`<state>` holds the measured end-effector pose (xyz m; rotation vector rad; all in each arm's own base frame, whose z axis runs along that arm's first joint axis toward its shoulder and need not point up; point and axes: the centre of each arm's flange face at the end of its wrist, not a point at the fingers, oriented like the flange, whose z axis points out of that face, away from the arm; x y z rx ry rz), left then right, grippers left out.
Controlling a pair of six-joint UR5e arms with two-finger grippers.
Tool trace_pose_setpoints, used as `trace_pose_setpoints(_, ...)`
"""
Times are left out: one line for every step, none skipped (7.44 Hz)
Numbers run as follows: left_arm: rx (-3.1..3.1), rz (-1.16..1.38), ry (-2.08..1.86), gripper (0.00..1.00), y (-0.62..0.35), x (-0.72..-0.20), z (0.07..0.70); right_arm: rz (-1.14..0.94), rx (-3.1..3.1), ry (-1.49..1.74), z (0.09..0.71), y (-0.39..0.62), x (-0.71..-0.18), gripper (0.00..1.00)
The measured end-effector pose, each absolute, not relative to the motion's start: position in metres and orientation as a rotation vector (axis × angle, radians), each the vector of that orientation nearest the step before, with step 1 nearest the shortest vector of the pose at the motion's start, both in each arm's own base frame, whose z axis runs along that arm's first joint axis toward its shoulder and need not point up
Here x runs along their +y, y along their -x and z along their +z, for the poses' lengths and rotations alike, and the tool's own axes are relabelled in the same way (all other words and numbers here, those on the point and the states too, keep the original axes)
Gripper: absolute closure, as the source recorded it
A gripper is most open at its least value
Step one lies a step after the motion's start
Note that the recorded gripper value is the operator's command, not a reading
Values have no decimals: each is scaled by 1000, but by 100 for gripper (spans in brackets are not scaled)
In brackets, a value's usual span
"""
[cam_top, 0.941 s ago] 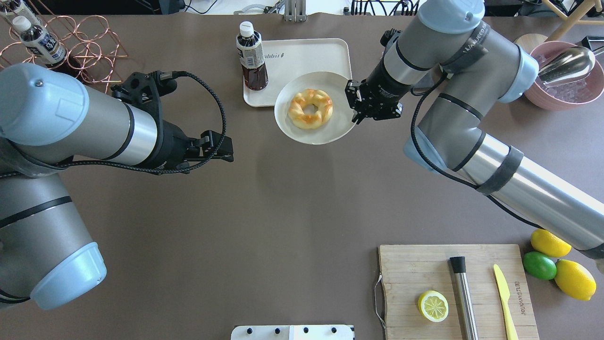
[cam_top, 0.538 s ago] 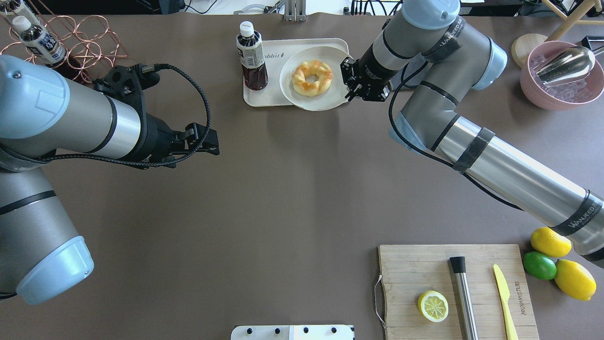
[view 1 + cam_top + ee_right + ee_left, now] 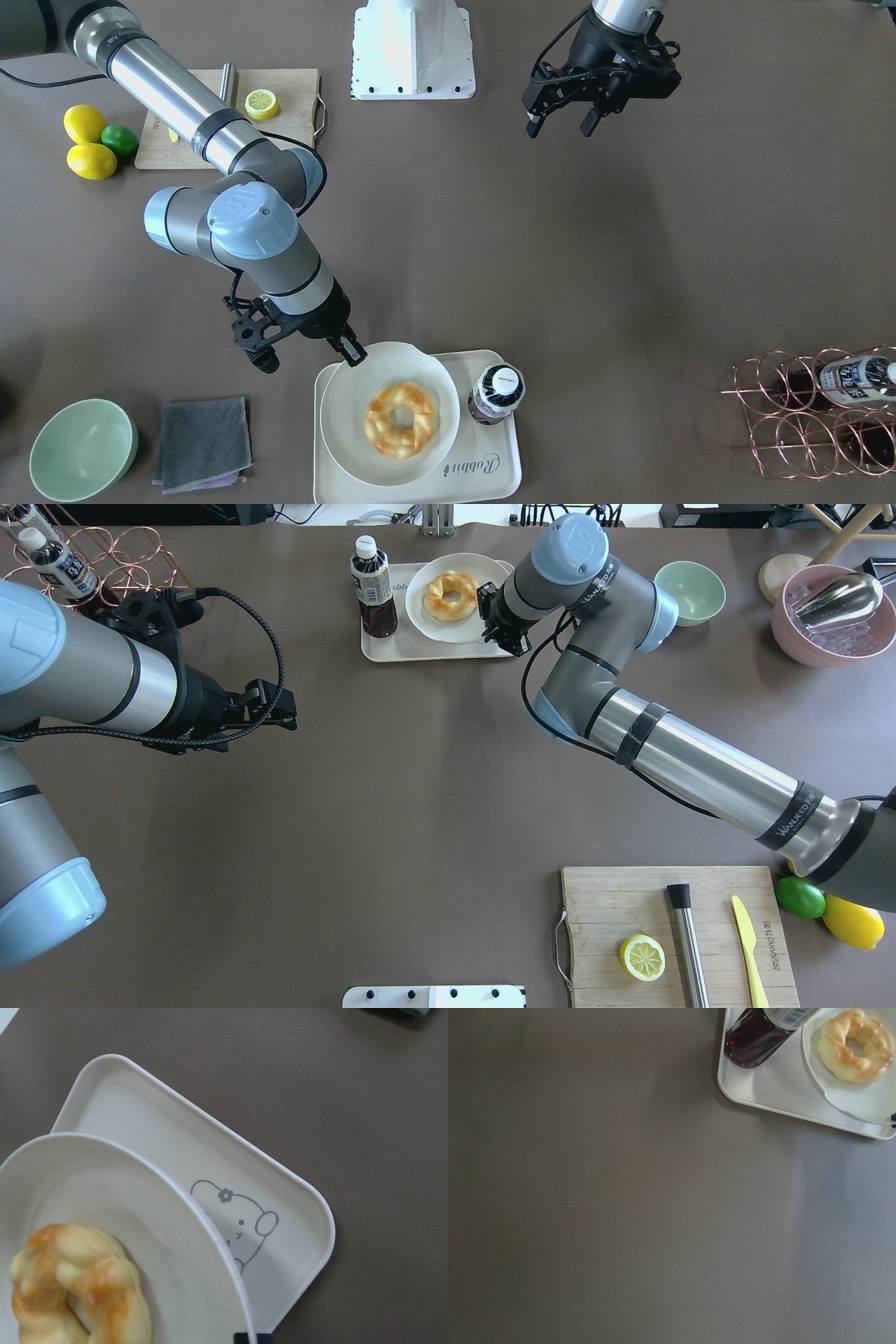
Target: Place donut on tray
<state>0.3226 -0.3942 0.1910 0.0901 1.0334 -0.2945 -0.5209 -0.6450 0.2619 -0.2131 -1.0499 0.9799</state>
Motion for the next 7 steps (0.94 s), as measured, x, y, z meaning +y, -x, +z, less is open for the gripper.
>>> trace_pose_setpoints(1029, -297, -89, 3, -318, -391, 188, 1045, -1044, 212, 260, 533, -643, 100)
trace_pose_setpoints(1024, -300, -87, 3, -315, -390, 187, 1086, -1032, 216, 260, 546, -641, 100)
trace_pose_setpoints(1021, -301, -86, 3, -314, -389, 186, 1113, -1021, 219, 261, 555, -641, 100)
trace_pose_setpoints(1023, -301, -88, 3, -313, -388, 184, 1126, -1014, 221, 263, 559, -640, 100)
trace_pose_setpoints(1024, -300, -89, 3, -312, -387, 183, 1134, -1006, 223, 266, 561, -641, 79)
trace_pose_setpoints(1024, -300, -89, 3, -312, -387, 183, 1141, -1002, 219, 268, 561, -642, 43)
trace_pose_setpoints(1024, -299, -89, 3, -312, -386, 183, 1159, -999, 215, 270, 560, -643, 25)
